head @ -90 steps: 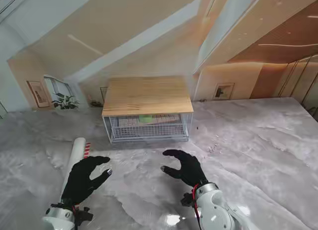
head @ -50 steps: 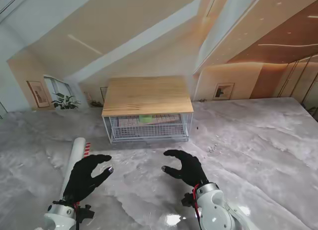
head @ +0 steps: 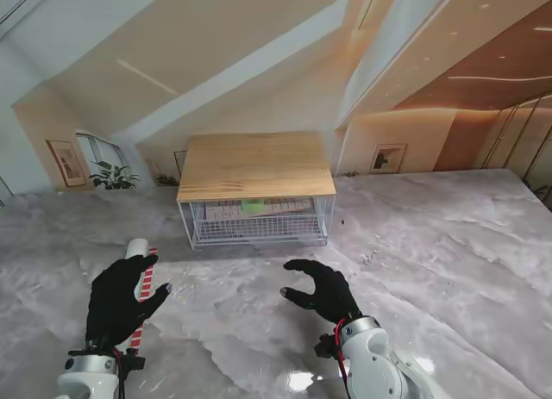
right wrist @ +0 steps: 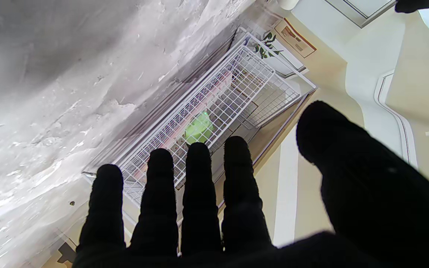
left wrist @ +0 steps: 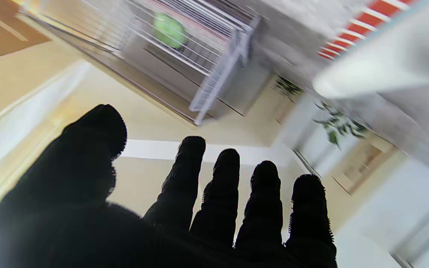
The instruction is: Unroll the mouse pad and set up the keyboard and mouse from the tabletop organizer
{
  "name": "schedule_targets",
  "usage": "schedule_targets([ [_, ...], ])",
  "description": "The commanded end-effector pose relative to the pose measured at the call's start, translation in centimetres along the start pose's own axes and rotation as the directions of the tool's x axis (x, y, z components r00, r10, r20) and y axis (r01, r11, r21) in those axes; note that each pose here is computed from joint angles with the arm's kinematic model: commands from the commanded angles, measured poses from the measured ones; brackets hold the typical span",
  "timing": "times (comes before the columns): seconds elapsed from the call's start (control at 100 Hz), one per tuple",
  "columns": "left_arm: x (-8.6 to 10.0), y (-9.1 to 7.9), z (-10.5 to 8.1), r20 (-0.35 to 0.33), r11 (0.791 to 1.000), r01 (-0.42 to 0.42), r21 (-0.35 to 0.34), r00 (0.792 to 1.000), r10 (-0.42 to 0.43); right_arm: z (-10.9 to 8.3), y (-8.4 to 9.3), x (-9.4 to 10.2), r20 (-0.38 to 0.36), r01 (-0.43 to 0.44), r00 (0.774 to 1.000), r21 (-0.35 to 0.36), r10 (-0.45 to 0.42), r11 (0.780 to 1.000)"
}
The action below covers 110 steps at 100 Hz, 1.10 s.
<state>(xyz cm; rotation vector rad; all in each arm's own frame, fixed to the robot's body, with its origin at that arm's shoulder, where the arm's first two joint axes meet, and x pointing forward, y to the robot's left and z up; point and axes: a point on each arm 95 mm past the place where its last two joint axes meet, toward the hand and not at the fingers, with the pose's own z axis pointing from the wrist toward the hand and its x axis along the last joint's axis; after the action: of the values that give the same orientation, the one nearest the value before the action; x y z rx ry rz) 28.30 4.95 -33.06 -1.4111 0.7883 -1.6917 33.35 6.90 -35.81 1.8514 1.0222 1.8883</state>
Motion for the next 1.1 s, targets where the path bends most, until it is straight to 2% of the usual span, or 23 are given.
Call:
schedule_targets([
  [0.0,0.0,-0.3,0.0,-0.003,1.0,-0.011,0.008,1.0,0.011,-0.1,-0.5,0.1,-0.005,-0.009,1.0,0.018,0.01,1.0],
  [0.09,-0.6,-0.8,0.2,0.044,0.995,-0.089,0.036,0.995,0.087,-0.1,-0.6,0.1,-0.004,-0.012,1.0,0.021,0.012,1.0],
  [0.18,-1.4,-1.1,0.4,0.093,0.983,-0.18,0.038,0.98,0.176,-0.1,-0.6,0.1,-0.004,-0.015,1.0,0.025,0.015,1.0],
  [0.25,-1.8,-1.2,0.4,0.134,0.976,-0.217,0.017,0.968,0.213,0.0,-0.7,0.2,-0.003,-0.016,1.0,0.028,0.016,0.999],
  [0.35,-2.4,-1.3,0.4,0.197,0.963,-0.264,-0.053,0.943,0.269,0.1,-0.8,0.2,-0.002,-0.018,1.0,0.034,0.018,0.999],
  [0.53,-3.6,-1.1,0.6,0.266,0.948,-0.287,-0.136,0.912,0.313,0.4,-1.1,0.4,-0.003,-0.02,1.0,0.046,0.021,0.999],
  [0.76,-5.0,-0.2,0.9,0.298,0.92,-0.319,-0.227,0.877,0.377,0.6,-1.5,0.5,-0.003,-0.024,1.0,0.061,0.024,0.998],
  [1.09,-5.7,1.2,1.9,0.301,0.893,-0.333,-0.303,0.856,0.421,0.7,-1.6,0.5,-0.001,-0.026,1.0,0.065,0.026,0.998],
])
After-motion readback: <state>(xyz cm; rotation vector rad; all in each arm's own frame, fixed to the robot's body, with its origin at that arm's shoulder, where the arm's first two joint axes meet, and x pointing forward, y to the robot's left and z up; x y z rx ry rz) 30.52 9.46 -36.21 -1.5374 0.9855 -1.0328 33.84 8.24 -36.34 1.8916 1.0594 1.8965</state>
